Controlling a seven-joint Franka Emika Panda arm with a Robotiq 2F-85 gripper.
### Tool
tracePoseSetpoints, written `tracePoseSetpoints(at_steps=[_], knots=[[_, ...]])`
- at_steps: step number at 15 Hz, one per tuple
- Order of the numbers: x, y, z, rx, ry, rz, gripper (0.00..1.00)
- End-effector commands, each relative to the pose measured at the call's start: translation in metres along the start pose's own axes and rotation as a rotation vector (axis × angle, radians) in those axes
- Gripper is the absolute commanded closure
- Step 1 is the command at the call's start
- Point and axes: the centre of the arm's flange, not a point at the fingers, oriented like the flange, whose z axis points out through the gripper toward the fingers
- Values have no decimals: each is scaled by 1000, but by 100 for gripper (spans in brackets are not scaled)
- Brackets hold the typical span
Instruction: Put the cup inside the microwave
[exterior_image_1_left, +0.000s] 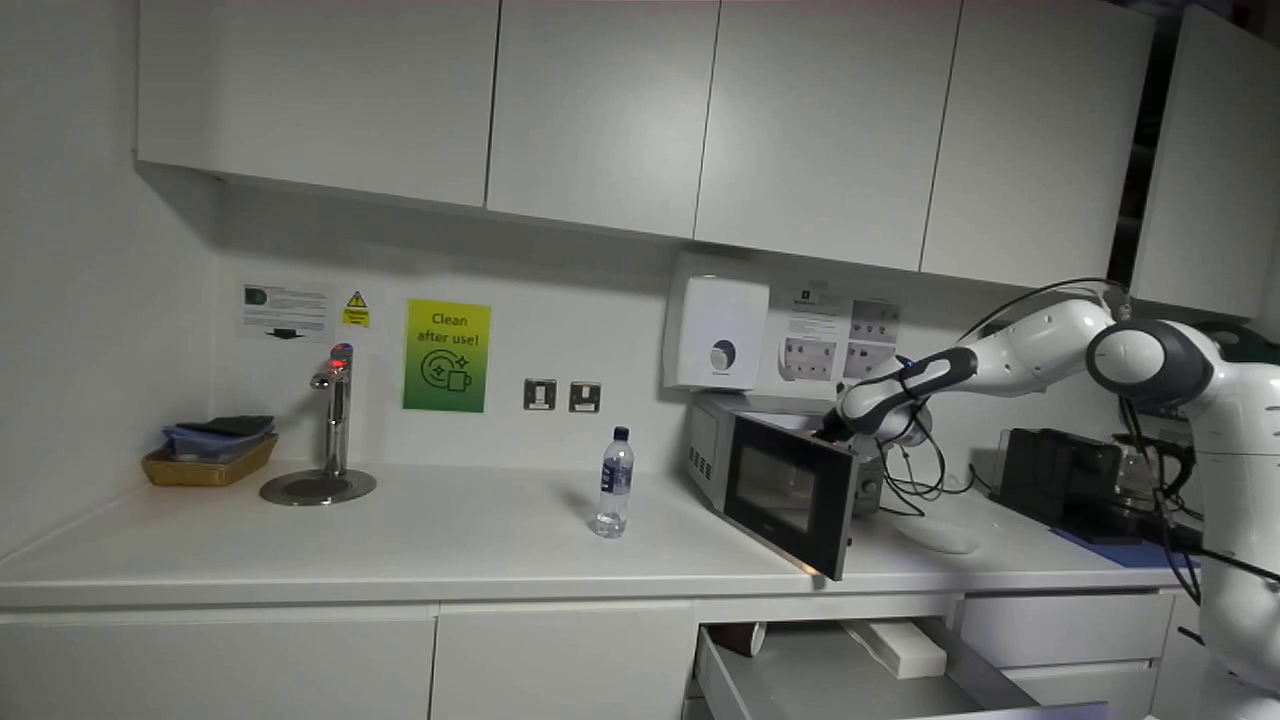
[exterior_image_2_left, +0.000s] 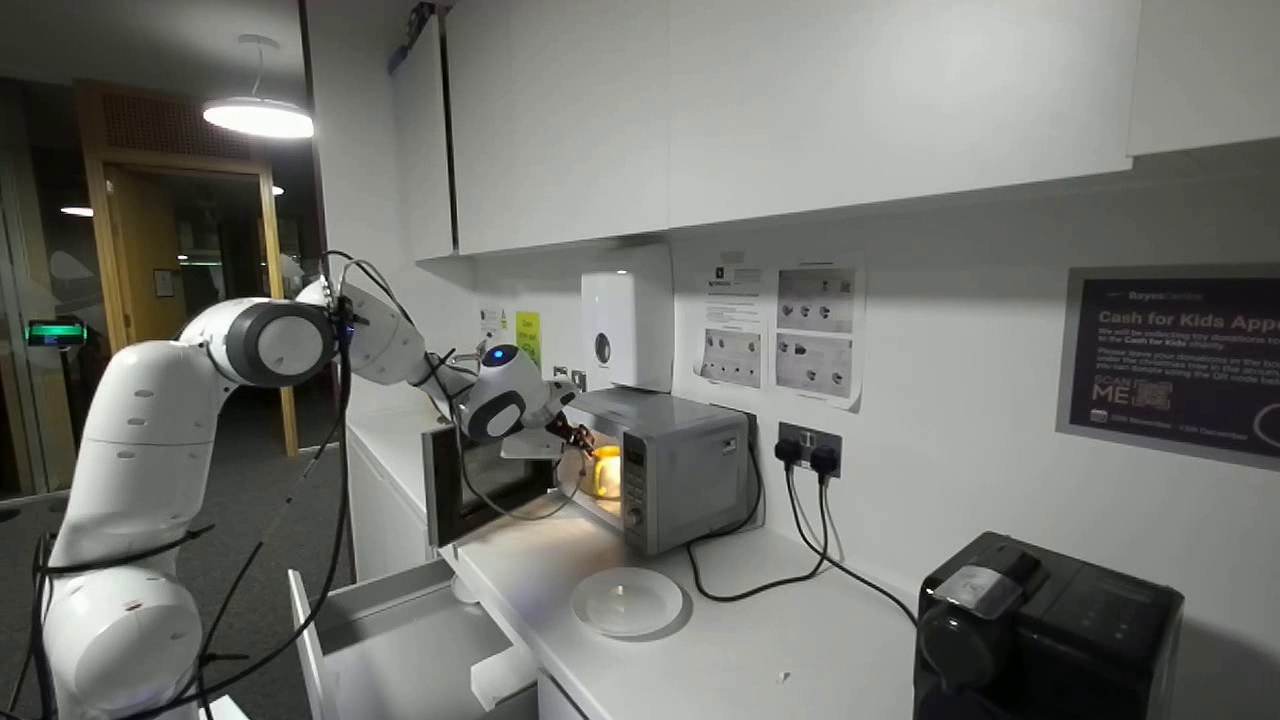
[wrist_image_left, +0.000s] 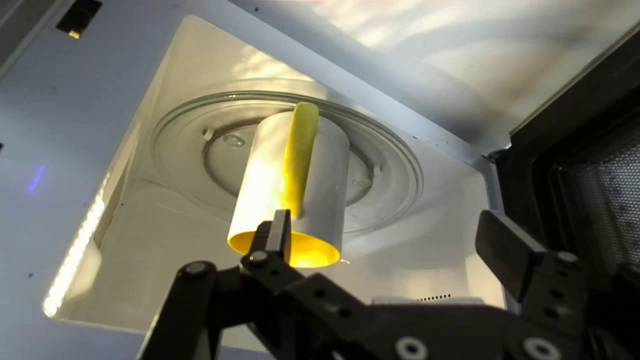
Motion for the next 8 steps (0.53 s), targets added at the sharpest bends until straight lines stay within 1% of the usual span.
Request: tracePoseSetpoints(at_steps=[1, 5, 8], knots=[[-15, -10, -41, 28, -44, 8, 0], [-31, -13, -62, 57, -127, -5, 0], [-38, -9, -82, 54, -178, -13, 0]])
